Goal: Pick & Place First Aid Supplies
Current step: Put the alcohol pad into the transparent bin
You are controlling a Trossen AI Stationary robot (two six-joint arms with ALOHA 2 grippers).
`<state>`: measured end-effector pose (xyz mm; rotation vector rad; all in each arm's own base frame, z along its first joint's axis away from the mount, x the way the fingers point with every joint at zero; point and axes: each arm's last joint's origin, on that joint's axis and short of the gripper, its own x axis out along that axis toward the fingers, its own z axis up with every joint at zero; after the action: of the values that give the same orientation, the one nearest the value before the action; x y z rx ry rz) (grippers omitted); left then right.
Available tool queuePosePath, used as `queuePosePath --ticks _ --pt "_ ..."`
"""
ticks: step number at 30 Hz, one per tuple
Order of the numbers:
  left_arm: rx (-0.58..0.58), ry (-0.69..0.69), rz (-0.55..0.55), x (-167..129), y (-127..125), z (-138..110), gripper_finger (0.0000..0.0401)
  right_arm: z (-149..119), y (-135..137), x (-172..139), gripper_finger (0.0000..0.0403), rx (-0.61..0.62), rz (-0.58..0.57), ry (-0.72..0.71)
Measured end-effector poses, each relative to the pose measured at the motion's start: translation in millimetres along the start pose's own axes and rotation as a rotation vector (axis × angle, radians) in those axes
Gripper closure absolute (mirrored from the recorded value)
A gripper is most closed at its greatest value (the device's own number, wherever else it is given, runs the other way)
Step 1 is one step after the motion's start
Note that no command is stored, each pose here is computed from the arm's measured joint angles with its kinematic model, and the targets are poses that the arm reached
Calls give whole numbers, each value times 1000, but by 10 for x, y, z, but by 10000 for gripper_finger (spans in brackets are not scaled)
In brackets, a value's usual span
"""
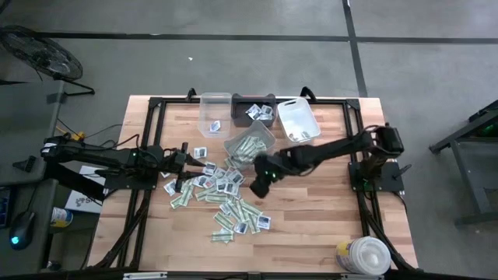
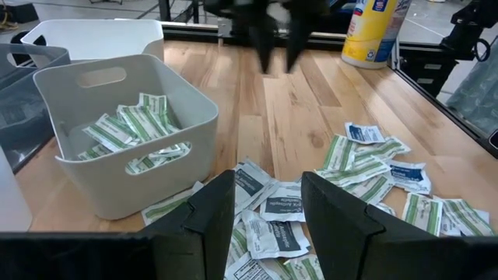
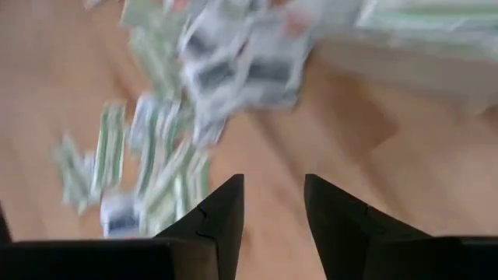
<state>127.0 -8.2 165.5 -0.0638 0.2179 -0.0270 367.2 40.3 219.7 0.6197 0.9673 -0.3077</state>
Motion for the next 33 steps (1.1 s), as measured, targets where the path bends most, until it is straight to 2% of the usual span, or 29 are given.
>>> queuePosePath --ticks 5,17,22,33 --pt "0 0 0 0 0 0 252 -294 227 -21 274 -137 29 82" --pt "0 0 0 0 0 0 252 -1039 720 80 274 -510 33 91" --pt "0 0 0 0 0 0 252 -1192 874 269 274 -606 75 34" --pt "0 0 0 0 0 0 252 -1331 1051 493 274 -729 26 2"
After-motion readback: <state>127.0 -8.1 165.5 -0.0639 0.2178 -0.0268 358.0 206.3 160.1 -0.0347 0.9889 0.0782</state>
